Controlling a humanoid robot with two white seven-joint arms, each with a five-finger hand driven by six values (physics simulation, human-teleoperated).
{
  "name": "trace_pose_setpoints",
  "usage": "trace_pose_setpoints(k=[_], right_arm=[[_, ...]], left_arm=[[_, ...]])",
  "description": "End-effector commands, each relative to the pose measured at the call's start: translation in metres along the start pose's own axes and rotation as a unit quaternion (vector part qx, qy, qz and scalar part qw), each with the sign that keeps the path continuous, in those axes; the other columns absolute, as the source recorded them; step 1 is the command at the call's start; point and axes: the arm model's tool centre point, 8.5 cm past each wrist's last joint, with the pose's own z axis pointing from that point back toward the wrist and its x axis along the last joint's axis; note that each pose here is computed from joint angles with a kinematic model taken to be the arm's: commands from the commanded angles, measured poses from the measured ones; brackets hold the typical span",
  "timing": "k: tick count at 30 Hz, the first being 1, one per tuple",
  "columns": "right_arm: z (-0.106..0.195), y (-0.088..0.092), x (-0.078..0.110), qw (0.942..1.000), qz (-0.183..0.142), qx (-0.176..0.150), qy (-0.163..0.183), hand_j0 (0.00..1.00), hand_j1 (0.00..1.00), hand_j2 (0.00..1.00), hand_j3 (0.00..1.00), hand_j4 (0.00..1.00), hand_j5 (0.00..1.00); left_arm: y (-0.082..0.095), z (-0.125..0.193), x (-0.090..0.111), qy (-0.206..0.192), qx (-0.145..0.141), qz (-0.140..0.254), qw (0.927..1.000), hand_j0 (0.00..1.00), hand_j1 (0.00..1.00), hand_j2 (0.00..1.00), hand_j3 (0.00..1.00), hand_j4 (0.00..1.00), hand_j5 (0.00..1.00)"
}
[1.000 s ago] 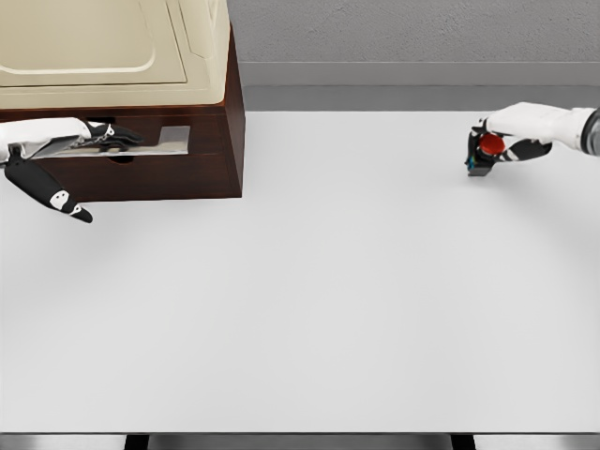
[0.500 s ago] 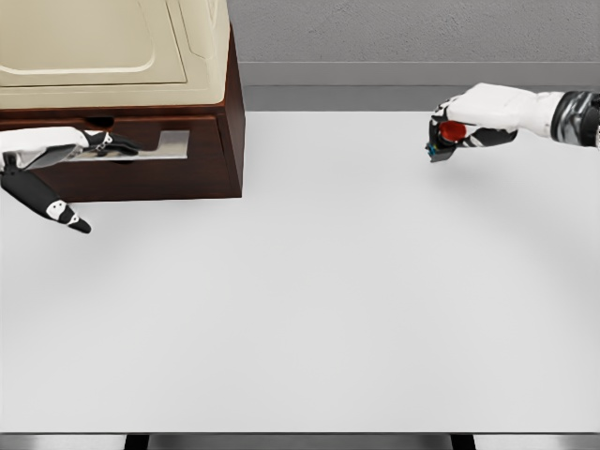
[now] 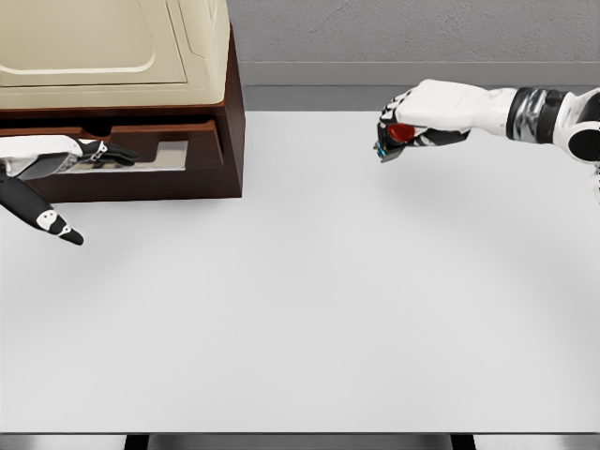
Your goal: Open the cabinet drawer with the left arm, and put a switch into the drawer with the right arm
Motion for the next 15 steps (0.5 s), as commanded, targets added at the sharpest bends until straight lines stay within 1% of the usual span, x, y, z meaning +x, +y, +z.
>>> trace_pose_setpoints(k=[1, 4, 7, 11, 15], right_arm=[[-0.006, -0.008, 0.014, 0.9997, 0.011, -0.009, -0.018, 0.49, 0.49, 0.49, 0.49, 0.49, 0.49], [-0.019, -0.006, 0.025, 0.9992, 0.014, -0.005, -0.036, 0.49, 0.49, 0.49, 0.49, 0.49, 0.49], [-0.031, -0.01, 0.035, 0.9986, 0.014, -0.01, -0.05, 0.49, 0.49, 0.49, 0.49, 0.49, 0.49], [-0.047, -0.014, 0.049, 0.9971, 0.016, -0.015, -0.072, 0.49, 0.49, 0.49, 0.49, 0.49, 0.49], [-0.054, -0.023, 0.055, 0.9963, 0.02, -0.023, -0.081, 0.49, 0.49, 0.49, 0.49, 0.49, 0.49]], left_arm=[[-0.002, 0.0, -0.01, 0.03, -0.001, -0.021, 0.9993, 1.0, 1.0, 1.0, 1.0, 1.0, 1.0], [-0.003, 0.005, -0.01, 0.028, 0.0, -0.013, 0.9995, 1.0, 1.0, 1.0, 1.0, 1.0, 1.0], [-0.003, 0.009, -0.011, 0.026, 0.002, -0.003, 0.9997, 1.0, 1.0, 1.0, 1.0, 1.0, 1.0], [-0.005, 0.009, -0.011, 0.024, -0.002, 0.0, 0.9997, 1.0, 1.0, 1.0, 1.0, 1.0, 1.0], [-0.007, 0.008, -0.013, 0.026, -0.004, 0.002, 0.9997, 1.0, 1.0, 1.0, 1.0, 1.0, 1.0]])
